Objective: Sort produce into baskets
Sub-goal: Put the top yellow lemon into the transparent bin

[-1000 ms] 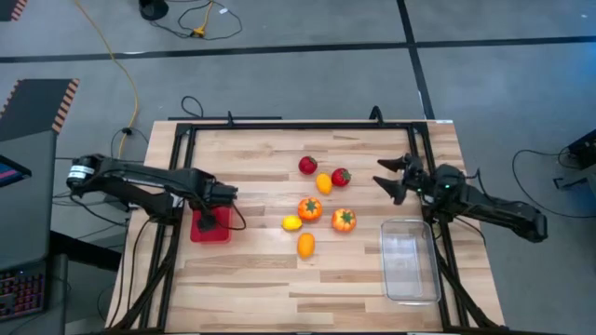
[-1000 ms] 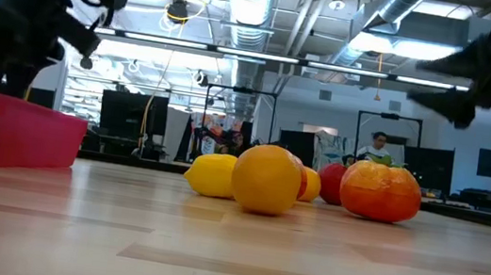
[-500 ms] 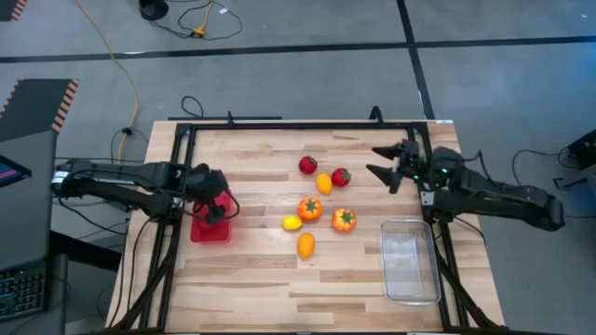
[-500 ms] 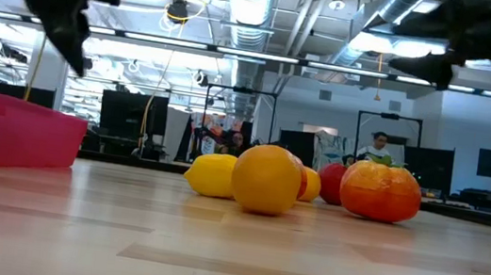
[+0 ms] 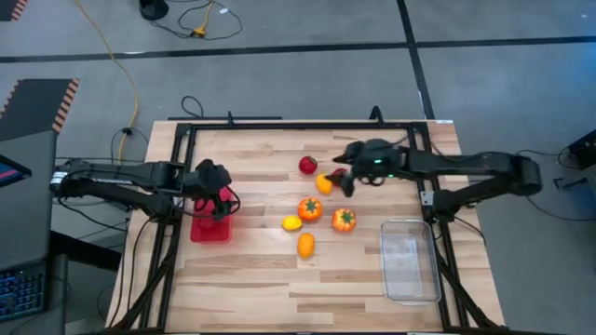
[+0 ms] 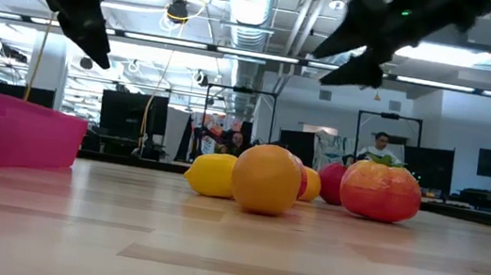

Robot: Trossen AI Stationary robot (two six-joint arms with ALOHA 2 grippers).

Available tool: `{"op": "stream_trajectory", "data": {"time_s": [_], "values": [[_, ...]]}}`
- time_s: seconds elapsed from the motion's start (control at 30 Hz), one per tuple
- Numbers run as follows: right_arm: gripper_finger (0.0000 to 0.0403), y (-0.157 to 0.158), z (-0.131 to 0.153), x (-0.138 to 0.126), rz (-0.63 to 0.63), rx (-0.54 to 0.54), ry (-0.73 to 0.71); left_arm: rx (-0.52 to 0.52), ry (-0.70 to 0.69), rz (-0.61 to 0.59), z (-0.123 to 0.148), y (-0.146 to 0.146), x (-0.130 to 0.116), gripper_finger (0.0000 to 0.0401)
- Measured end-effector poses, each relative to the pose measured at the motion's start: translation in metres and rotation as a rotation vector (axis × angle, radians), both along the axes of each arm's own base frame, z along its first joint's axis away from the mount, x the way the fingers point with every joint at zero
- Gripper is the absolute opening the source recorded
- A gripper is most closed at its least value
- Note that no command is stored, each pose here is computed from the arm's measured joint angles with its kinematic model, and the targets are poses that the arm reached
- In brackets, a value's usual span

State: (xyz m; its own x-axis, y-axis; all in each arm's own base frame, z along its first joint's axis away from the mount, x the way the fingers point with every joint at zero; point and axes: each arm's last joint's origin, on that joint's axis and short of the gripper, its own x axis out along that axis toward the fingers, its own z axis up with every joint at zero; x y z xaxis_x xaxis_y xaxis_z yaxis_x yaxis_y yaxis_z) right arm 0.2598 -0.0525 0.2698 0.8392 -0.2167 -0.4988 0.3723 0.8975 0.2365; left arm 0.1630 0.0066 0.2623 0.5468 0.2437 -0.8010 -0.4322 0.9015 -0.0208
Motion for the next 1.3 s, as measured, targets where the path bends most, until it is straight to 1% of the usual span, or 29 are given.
{"op": "stream_trajectory", "data": {"time_s": [0.13,0.23,0.4,0.53,0.7,0.83,0.97,1.13,1.3], "values": [[0.0370,-0.002,-0.009,0.031,0.010,0.021,0.129,0.012,0.012,-0.017,-0.001,0.000,0.001,0.0378],[0.0369,-0.006,-0.014,0.050,-0.017,0.016,0.222,0.012,0.015,-0.017,-0.002,0.000,0.002,0.0378],[0.0369,-0.012,-0.032,0.076,-0.056,0.013,0.398,0.012,0.014,-0.018,-0.001,0.000,0.002,0.0378],[0.0369,-0.019,-0.047,0.091,-0.115,0.051,0.496,0.012,0.015,-0.018,-0.002,0.000,0.002,0.0378],[0.0369,-0.027,-0.066,0.102,-0.198,0.079,0.587,0.012,0.016,-0.018,-0.002,0.000,0.002,0.0377],[0.0369,-0.029,-0.077,0.108,-0.244,0.068,0.666,0.012,0.015,-0.017,-0.002,0.000,0.002,0.0377],[0.0369,-0.030,-0.081,0.110,-0.281,0.045,0.733,0.013,0.015,-0.017,-0.002,0.000,0.002,0.0377],[0.0369,-0.029,-0.084,0.107,-0.330,0.084,0.750,0.013,0.015,-0.017,-0.002,0.000,0.002,0.0377],[0.0369,-0.029,-0.088,0.107,-0.334,0.091,0.775,0.013,0.015,-0.017,-0.002,0.000,0.002,0.0377]]}}
